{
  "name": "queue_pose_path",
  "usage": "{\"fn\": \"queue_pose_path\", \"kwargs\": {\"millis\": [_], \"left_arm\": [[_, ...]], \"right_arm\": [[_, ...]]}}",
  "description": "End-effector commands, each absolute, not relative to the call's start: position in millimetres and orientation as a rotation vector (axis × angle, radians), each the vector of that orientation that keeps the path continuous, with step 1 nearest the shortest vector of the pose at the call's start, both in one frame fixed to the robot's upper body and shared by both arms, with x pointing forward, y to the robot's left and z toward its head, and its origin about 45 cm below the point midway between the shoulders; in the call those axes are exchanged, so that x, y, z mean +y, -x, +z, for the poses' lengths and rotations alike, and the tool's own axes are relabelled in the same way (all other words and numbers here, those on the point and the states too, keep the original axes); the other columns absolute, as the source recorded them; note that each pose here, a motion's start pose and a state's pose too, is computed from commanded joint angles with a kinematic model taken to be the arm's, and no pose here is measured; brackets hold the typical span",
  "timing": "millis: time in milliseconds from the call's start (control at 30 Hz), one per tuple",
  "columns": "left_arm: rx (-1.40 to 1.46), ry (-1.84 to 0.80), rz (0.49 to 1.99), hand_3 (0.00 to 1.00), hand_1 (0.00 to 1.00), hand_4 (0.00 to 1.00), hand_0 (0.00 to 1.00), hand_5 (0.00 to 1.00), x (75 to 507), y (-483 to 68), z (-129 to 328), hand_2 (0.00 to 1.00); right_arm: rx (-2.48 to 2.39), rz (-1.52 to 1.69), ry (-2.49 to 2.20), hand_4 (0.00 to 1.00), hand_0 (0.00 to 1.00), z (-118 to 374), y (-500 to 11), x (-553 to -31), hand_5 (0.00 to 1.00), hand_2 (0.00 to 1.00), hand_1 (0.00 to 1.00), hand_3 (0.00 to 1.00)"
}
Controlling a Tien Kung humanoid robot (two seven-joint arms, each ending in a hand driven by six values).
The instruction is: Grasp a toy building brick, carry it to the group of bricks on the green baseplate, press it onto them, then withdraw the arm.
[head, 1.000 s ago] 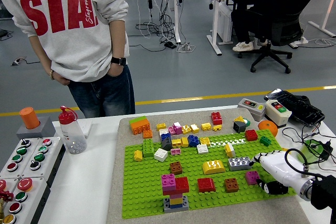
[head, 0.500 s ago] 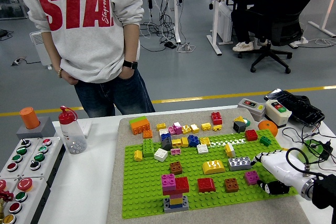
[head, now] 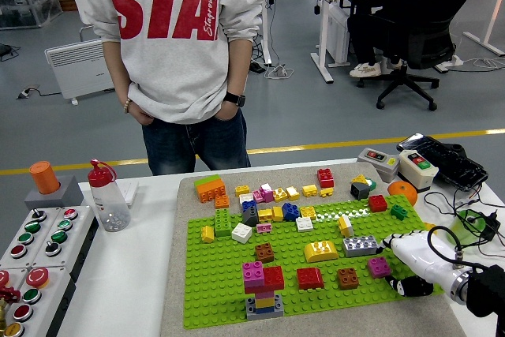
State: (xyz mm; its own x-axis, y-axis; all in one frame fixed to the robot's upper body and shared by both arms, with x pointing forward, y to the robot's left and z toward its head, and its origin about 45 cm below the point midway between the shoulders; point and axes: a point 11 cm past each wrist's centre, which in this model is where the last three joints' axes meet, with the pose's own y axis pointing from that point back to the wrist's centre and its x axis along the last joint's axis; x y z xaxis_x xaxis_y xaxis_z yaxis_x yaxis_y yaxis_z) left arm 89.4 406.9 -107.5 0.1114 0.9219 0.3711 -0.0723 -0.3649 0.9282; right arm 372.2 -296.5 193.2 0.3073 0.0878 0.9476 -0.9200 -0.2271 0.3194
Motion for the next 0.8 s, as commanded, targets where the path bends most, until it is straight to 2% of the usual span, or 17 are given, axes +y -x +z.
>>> {"fn": "queue_pose_path", "kwargs": {"millis": [367,400,767,800], "left_arm": [[0.881,-1.504,1.397,0.577,0.688,0.28,0.654,0.998,405.9,-85.0,-108.7,0.675],[0.882,-1.504,1.396,0.578,0.689,0.28,0.655,0.998,405.8,-84.7,-108.8,0.674],[0.883,-1.505,1.393,0.577,0.688,0.28,0.653,0.998,405.1,-83.7,-109.2,0.674],[0.883,-1.505,1.394,0.578,0.689,0.281,0.654,0.998,405.1,-83.8,-109.2,0.674]], "right_arm": [[-0.804,1.164,-1.487,0.634,0.764,190.6,-371.6,-294.0,0.292,0.842,0.748,0.719],[-0.804,1.165,-1.487,0.623,0.754,190.2,-371.6,-293.8,0.304,0.832,0.748,0.676],[-0.804,1.176,-1.478,0.613,0.743,188.3,-371.4,-294.9,0.309,0.823,0.744,0.651],[-0.805,1.178,-1.478,0.6,0.725,188.4,-371.4,-294.8,0.309,0.812,0.737,0.616]]}}
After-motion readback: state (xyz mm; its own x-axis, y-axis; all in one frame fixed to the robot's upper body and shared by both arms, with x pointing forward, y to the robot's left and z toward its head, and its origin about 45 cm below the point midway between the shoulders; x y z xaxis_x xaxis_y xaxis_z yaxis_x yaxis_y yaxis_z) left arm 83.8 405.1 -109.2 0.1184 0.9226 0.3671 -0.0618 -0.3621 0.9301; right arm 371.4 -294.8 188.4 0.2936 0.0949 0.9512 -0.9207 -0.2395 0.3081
